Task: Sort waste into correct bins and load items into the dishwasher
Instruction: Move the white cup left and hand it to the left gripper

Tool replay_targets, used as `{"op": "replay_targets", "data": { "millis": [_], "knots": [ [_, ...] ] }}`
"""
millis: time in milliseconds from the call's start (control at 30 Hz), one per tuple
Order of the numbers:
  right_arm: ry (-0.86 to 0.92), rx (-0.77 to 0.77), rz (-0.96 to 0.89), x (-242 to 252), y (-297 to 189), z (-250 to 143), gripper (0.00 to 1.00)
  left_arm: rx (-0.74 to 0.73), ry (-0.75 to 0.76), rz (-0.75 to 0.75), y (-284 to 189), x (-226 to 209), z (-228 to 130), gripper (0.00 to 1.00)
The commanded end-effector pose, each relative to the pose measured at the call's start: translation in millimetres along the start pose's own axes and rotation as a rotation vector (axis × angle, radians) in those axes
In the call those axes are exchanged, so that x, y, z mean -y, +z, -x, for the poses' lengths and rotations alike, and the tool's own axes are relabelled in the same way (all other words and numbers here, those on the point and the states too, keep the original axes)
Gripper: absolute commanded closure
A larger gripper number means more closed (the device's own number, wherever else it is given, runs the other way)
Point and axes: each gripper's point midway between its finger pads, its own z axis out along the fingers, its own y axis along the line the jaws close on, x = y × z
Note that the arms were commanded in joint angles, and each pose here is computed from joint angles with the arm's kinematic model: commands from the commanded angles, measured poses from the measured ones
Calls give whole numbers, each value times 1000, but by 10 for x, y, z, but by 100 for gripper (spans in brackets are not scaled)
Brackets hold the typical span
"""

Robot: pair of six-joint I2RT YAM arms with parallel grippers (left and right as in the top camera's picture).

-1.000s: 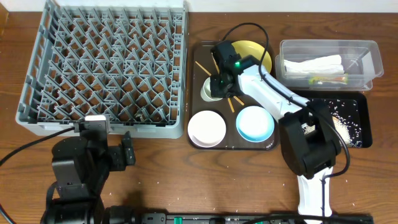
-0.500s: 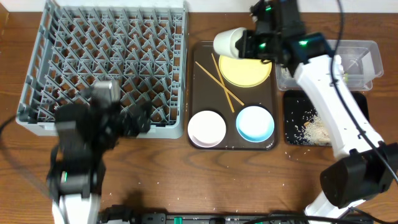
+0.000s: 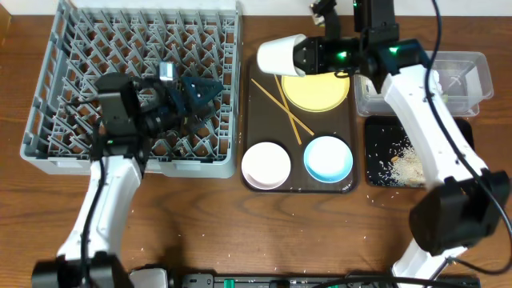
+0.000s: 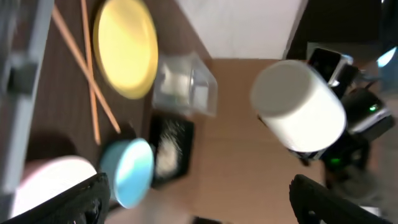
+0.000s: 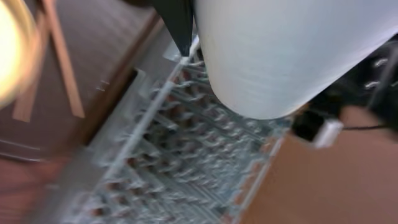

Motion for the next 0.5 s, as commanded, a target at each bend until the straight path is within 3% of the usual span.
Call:
{"op": "replay_targets", "data": {
  "millis": [0,233,467],
  "knots": [
    [-2,-98,278,-212,186,-192,99,-128,-141,-59,1,110,-148,7],
    [-20,-192,650,-361,305,-391,99,-184,-83,-88,-7,135,-230,7],
    [0,-299,706,-520,732,-744,99,-186,-40,-95,-9,140,-238,7]
  ]
}}
